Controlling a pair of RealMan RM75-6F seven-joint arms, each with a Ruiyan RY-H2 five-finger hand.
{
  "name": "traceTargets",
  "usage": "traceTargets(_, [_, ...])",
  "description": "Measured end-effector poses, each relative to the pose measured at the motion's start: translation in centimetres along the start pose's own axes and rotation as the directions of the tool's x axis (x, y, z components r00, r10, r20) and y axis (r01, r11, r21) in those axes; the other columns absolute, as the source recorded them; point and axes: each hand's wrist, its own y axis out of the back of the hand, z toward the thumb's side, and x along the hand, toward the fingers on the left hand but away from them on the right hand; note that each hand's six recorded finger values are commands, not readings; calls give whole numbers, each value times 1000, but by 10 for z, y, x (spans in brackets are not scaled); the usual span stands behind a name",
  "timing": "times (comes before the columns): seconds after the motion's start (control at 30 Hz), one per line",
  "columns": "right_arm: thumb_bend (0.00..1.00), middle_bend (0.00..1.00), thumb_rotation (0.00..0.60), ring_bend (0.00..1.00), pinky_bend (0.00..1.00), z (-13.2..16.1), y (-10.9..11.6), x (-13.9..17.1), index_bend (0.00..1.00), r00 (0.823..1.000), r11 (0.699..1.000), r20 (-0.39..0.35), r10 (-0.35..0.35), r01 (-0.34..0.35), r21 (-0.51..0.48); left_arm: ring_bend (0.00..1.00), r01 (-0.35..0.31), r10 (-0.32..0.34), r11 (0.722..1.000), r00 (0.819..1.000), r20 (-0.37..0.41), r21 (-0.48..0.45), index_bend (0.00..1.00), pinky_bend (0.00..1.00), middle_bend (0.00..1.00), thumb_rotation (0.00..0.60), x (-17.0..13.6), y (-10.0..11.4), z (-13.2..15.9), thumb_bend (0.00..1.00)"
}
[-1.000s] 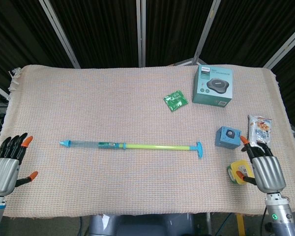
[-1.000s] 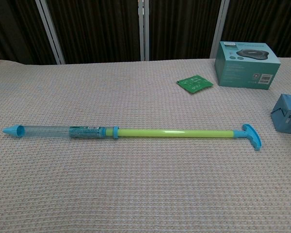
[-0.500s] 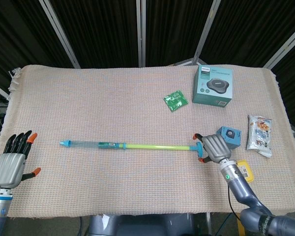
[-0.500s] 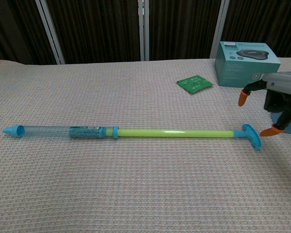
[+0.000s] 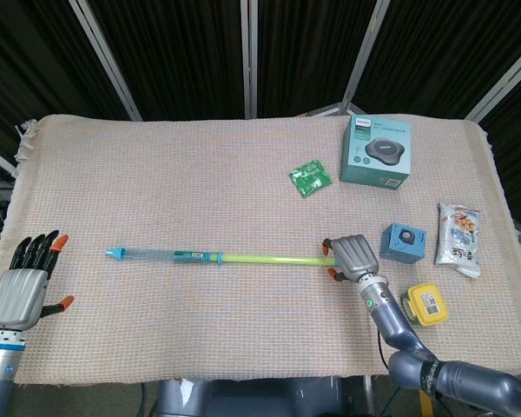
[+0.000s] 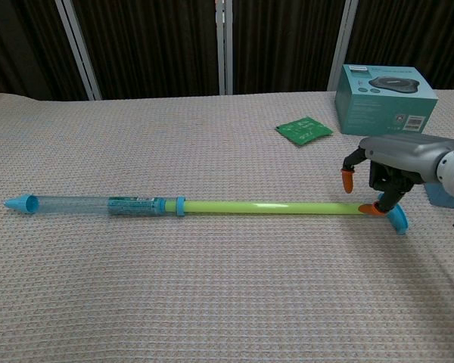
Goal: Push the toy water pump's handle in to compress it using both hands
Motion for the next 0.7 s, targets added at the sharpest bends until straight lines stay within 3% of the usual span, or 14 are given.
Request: traceTargets(0.7, [242, 1000, 600, 1000, 1000, -11, -19, -14, 528, 999, 995, 41, 13, -17, 97, 0, 21, -21, 1000, 1000, 3, 12, 0, 0, 0, 600, 5, -6, 2, 0])
